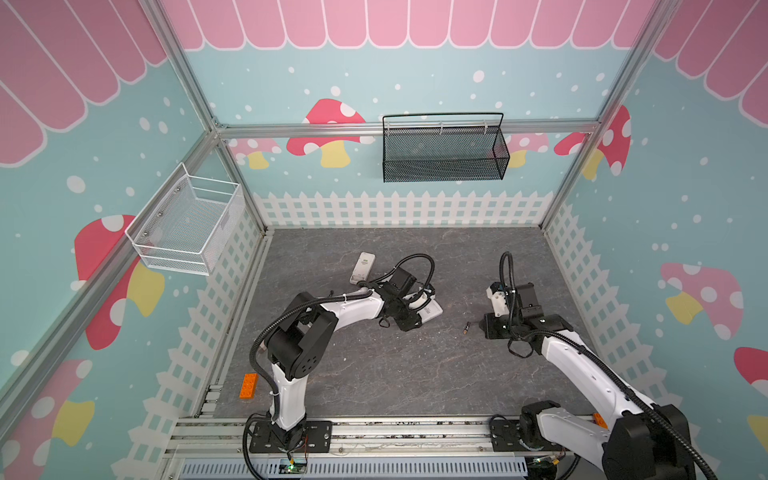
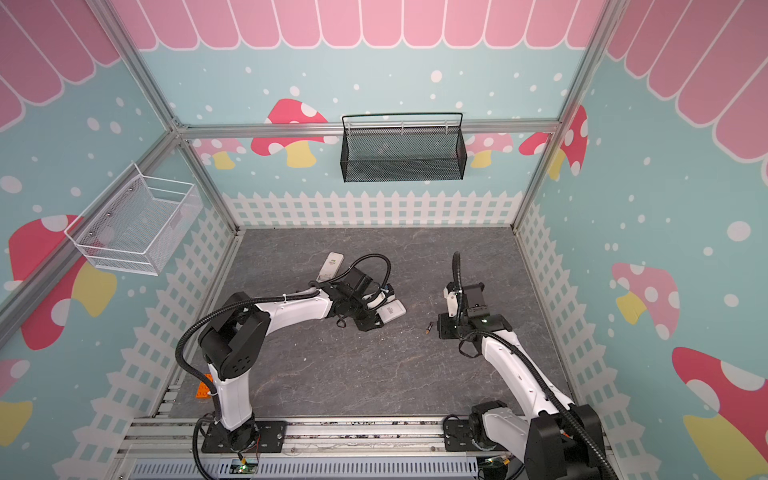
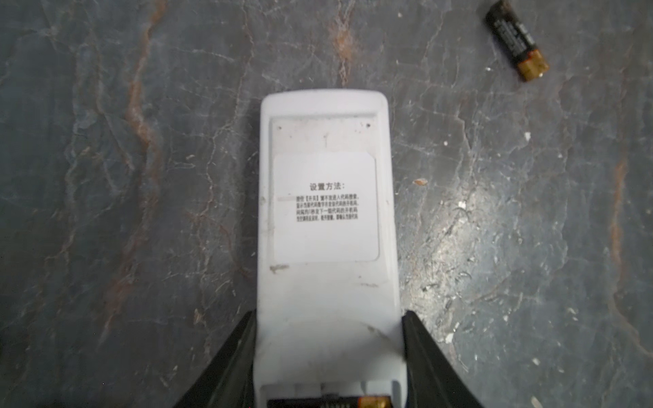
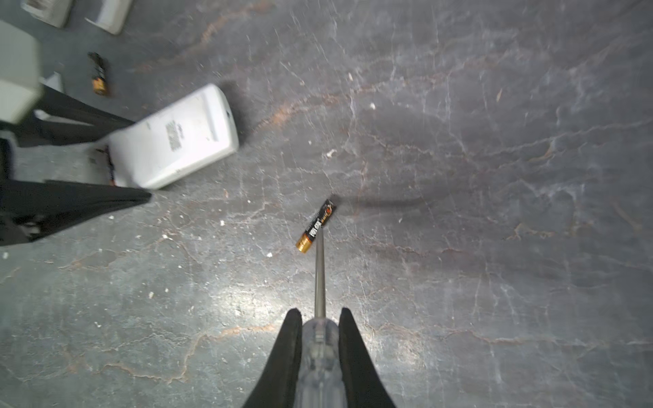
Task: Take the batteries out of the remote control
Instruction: 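Lower the remote onto the table with the left gripper while the right approaches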
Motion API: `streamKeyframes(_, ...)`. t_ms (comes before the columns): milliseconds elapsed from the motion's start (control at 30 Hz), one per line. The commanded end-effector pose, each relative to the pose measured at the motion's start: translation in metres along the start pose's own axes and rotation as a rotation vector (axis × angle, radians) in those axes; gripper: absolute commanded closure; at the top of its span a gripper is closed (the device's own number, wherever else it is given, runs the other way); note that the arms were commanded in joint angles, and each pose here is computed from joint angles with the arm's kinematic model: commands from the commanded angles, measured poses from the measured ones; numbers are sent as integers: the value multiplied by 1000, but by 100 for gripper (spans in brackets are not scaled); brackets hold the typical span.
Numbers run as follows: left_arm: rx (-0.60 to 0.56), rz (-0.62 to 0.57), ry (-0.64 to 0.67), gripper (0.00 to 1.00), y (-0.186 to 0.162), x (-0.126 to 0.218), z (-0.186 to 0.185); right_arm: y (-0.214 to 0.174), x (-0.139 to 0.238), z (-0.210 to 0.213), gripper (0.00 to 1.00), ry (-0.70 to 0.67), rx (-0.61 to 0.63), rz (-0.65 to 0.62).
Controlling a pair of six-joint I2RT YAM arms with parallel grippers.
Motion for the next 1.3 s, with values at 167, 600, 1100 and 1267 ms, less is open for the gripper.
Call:
streamKeyframes(167,-171,-10,-48,61,-20,-15,-10,32,4,27,100,188,5,-40)
streamKeyframes(600,-43,-67,-63,29,-49,-13,-6,51,-7,35,100,258,-17,-7)
streamKeyframes(1100,163,94,-278,26,-53,11,-50,23,-57,38,100,241,-87,105)
streamKeyframes(1267,177,-22,-254,25,-21,47,-33,23,-76,38,100,222,-74,137)
Point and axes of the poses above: each gripper's point midway between its finger pads, its own x axis back along the fingers, its own z axis along the line the jaws close on, y = z × x, the point moved 3 cm from there along x, back along the fingers, and after that the axes turned 7 degrees about x, right-handed, at the moved point
